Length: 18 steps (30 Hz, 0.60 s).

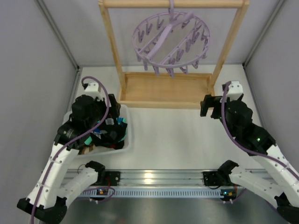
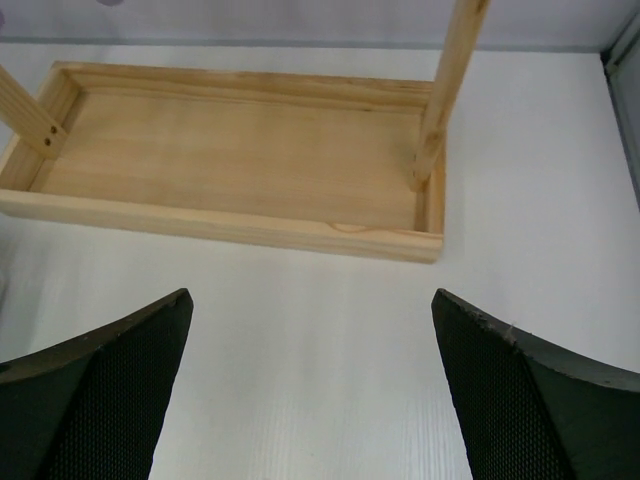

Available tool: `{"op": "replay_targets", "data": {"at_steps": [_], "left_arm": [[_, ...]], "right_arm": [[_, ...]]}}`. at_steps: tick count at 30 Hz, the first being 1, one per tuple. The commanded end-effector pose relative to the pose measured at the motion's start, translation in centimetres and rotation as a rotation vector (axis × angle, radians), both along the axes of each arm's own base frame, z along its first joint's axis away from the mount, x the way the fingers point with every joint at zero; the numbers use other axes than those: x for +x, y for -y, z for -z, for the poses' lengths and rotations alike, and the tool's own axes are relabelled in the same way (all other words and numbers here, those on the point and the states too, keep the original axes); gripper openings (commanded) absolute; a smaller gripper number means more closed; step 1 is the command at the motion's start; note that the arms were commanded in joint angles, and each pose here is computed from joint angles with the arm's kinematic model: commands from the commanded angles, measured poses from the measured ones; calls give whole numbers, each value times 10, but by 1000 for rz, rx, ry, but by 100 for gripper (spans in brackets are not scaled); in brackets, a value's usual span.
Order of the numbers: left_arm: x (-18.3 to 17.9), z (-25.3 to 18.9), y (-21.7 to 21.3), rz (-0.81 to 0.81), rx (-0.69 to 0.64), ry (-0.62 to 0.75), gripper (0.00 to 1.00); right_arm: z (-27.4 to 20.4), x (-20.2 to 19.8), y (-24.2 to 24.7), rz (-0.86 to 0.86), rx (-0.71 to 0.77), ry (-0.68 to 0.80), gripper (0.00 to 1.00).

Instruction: Remove the socks clipped to the hanger

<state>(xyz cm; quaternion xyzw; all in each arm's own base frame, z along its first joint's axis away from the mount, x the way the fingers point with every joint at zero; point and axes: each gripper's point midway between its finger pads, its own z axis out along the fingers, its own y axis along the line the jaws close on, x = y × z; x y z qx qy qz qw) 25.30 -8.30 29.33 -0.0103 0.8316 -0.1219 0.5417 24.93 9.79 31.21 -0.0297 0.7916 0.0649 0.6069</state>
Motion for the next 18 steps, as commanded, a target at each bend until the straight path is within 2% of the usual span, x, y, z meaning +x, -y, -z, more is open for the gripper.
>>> {"op": "replay_targets", "data": {"at_steps": [1, 6, 7, 10, 18], "left_arm": [[17, -28, 12, 96, 33, 161, 98], [22, -18, -12, 34, -36, 144, 98], [25, -16, -30, -34, -48, 148, 98], [20, -8, -52, -109, -19, 161, 98], [-3, 9, -34, -10, -59, 174, 98]], "right_arm": [[4, -14, 37, 137, -5, 16, 99], [15, -37, 59, 167, -21, -14, 99], [16, -39, 61, 168, -24, -15, 99], [16, -48, 69, 173, -23, -2, 100], [6, -60, 79, 170, -6, 34, 99]]}}
